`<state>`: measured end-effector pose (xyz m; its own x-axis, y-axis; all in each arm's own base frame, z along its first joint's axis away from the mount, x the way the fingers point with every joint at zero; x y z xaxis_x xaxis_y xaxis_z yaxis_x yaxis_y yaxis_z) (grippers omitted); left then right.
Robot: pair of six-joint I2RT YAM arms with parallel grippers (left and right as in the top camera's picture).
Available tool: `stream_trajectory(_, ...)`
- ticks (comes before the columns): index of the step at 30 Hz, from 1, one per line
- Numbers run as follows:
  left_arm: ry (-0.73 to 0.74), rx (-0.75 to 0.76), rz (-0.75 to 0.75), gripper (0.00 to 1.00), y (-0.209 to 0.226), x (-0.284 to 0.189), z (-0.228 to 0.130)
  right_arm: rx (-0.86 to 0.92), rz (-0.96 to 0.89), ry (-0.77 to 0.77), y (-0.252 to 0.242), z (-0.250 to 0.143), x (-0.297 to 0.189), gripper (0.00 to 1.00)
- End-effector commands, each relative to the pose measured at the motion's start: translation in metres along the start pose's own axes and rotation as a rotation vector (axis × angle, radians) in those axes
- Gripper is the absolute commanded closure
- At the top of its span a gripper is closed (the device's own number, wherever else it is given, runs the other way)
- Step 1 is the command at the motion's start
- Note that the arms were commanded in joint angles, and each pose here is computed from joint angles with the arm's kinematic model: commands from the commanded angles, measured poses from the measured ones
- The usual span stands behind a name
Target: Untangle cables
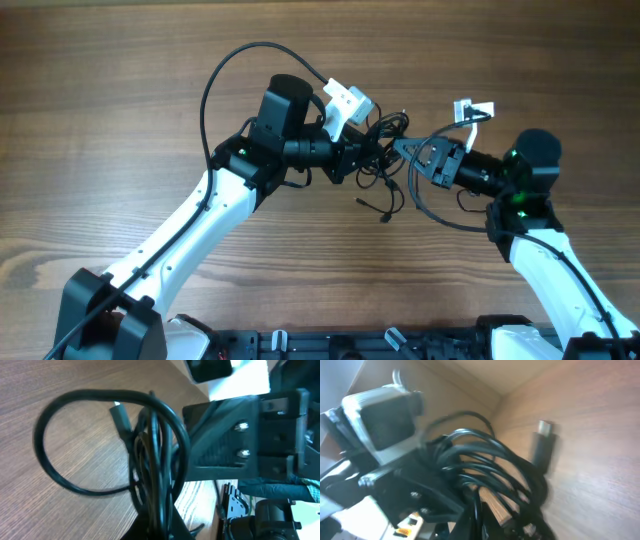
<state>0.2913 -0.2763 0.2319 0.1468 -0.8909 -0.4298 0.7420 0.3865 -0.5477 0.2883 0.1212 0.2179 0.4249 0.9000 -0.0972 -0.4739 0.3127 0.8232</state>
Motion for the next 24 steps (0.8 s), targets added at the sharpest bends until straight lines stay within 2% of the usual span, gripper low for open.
stream_trajectory(1,0.005,0.036,-0.059,0.96,-0.010,0.003,0.001,-0.020,-0.026,0.004,-0.002,-0.004,0.004,0.96)
stream_trajectory(5,0.027,0.054,-0.088,0.96,-0.023,0.011,-0.004,-0.035,-0.042,0.005,0.000,-0.008,0.015,0.96)
stream_trajectory(9,0.047,0.069,-0.115,0.96,-0.035,0.018,-0.009,-0.051,-0.149,-0.082,-0.012,0.002,0.017,0.93)
stream_trajectory(14,0.055,0.068,-0.158,0.96,-0.040,0.017,-0.010,-0.057,-0.139,-0.083,-0.010,0.003,0.017,0.62)
stream_trajectory(16,0.048,0.063,-0.149,0.96,-0.036,0.015,-0.008,-0.055,-0.102,-0.053,-0.006,0.000,0.015,0.40)
stream_trajectory(18,0.036,0.044,-0.125,0.96,-0.026,0.009,-0.005,-0.052,-0.060,-0.027,-0.003,-0.001,0.008,0.23)
stream_trajectory(20,0.020,0.022,-0.097,0.96,-0.013,0.001,-0.002,-0.056,-0.005,-0.001,0.002,0.000,-0.003,0.14)
stream_trajectory(24,-0.002,-0.007,-0.107,0.96,-0.001,-0.013,0.003,-0.083,0.103,0.053,0.011,0.001,-0.026,0.05)
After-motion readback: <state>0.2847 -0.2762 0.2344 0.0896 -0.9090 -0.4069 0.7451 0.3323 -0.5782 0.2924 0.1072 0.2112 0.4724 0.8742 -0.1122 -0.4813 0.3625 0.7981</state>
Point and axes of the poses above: each gripper's point midway between its finger pads, its own x axis out along the fingers, its own y axis along the line the jaws close on, z = x × y, the point moved 4 cm from there along -x, back along the fingers, and after that the axes turned 3 degrees about -x, right-handed, at the moved point
